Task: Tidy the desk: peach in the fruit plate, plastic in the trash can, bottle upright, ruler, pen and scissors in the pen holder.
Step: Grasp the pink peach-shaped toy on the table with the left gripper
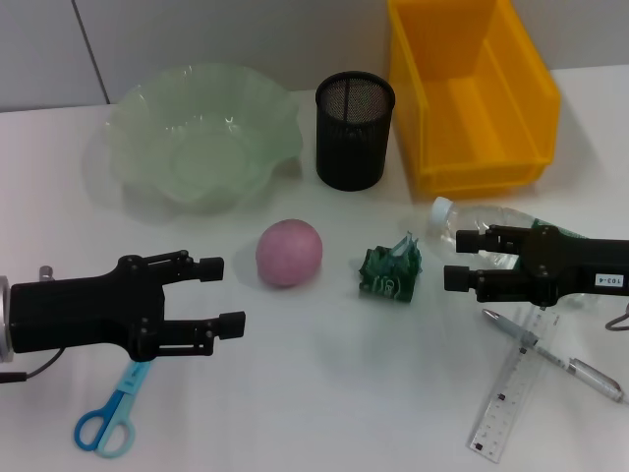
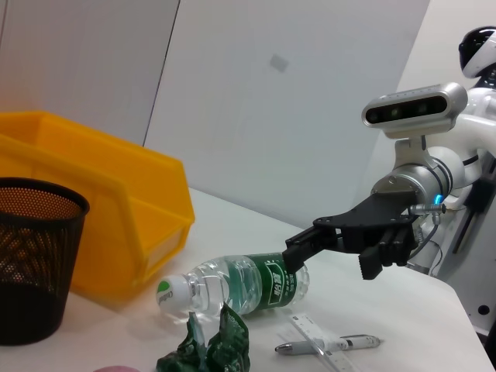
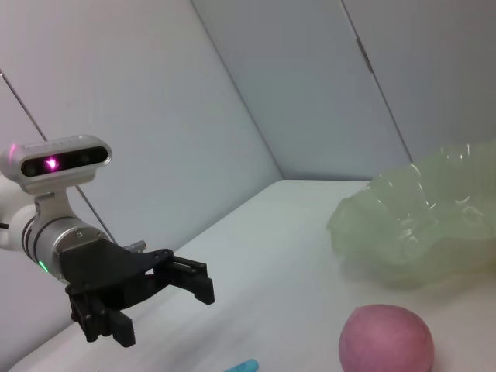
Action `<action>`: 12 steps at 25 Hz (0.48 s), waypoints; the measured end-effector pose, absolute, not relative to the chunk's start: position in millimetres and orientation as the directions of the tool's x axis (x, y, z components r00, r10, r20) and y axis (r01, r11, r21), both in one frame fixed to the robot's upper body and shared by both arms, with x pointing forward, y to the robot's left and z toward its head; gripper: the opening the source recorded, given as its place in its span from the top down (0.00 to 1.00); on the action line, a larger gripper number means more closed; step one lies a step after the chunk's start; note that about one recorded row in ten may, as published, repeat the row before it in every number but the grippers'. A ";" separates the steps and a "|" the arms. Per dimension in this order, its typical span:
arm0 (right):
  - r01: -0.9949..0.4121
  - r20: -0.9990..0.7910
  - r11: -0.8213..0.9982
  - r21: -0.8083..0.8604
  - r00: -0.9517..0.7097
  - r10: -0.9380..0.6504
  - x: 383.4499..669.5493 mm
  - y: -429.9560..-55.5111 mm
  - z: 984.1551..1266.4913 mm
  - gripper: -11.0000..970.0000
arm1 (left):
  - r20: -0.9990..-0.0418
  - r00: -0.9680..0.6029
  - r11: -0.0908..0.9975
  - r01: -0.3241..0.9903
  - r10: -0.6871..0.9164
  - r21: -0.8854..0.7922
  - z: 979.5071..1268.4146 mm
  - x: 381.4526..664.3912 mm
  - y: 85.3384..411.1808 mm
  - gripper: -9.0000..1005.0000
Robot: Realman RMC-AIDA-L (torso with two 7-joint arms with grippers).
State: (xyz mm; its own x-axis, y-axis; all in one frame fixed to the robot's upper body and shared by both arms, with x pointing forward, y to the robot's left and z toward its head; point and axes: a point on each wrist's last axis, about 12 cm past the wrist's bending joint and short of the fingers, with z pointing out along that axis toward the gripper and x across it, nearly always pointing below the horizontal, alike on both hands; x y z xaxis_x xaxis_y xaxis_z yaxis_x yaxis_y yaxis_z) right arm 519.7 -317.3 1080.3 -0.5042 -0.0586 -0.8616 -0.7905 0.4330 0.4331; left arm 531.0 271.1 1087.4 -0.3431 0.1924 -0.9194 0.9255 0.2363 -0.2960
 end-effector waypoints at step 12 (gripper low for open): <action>-0.791 -0.862 0.432 0.434 -0.504 -0.058 519.7 -316.7 1080.1 0.14 | -0.931 -0.218 0.240 0.959 0.292 -0.149 1109.8 559.7 261.2 0.21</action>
State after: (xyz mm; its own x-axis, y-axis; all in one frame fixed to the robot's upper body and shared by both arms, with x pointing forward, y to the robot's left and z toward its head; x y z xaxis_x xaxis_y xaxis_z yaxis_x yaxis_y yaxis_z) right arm 519.7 -316.7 1080.1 -0.5044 -0.0581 -0.8615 -0.7906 0.4323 0.4337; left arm 559.7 261.2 1109.8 -0.2176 0.2919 -0.9314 0.9594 0.2396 -0.1490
